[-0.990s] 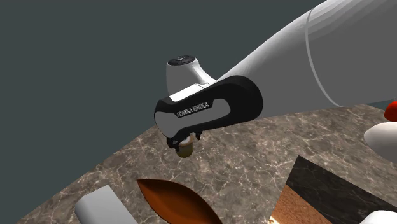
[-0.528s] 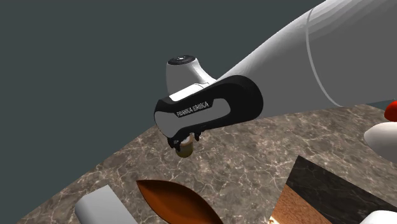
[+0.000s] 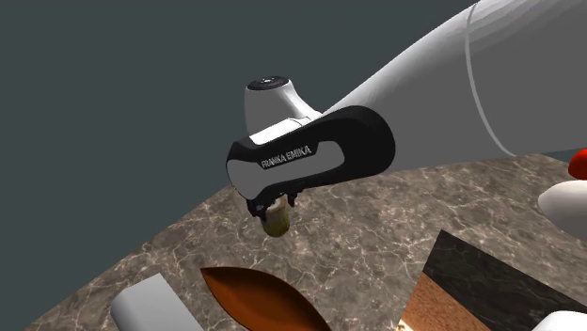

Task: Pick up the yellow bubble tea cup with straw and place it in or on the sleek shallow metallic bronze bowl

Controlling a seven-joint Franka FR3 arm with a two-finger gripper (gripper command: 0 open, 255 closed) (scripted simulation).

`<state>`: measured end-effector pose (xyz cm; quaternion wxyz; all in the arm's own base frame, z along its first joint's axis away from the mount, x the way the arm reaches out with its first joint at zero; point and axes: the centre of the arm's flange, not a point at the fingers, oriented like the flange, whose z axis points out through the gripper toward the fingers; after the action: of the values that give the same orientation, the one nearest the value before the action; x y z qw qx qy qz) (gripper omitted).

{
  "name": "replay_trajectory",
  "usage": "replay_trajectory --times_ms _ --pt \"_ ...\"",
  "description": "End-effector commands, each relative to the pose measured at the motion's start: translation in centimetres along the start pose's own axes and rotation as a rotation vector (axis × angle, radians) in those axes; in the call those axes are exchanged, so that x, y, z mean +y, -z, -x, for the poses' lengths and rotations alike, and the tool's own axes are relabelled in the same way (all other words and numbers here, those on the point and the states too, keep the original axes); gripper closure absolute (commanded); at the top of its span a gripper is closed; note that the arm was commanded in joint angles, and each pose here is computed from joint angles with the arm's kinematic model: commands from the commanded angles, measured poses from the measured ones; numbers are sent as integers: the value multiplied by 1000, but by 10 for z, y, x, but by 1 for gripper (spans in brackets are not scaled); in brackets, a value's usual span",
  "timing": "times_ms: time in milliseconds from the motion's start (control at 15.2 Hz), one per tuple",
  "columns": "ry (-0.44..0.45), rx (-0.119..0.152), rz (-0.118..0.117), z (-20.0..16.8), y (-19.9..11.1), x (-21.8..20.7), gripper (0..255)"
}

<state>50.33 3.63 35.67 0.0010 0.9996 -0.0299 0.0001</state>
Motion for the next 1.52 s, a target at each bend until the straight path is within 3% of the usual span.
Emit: replay_trajectory --times_ms 0,1320,1452 --pt "0 0 0 0 10 1 255" --pt "0 0 0 0 115 1 255" --pt "0 0 0 21 117 -15 255"
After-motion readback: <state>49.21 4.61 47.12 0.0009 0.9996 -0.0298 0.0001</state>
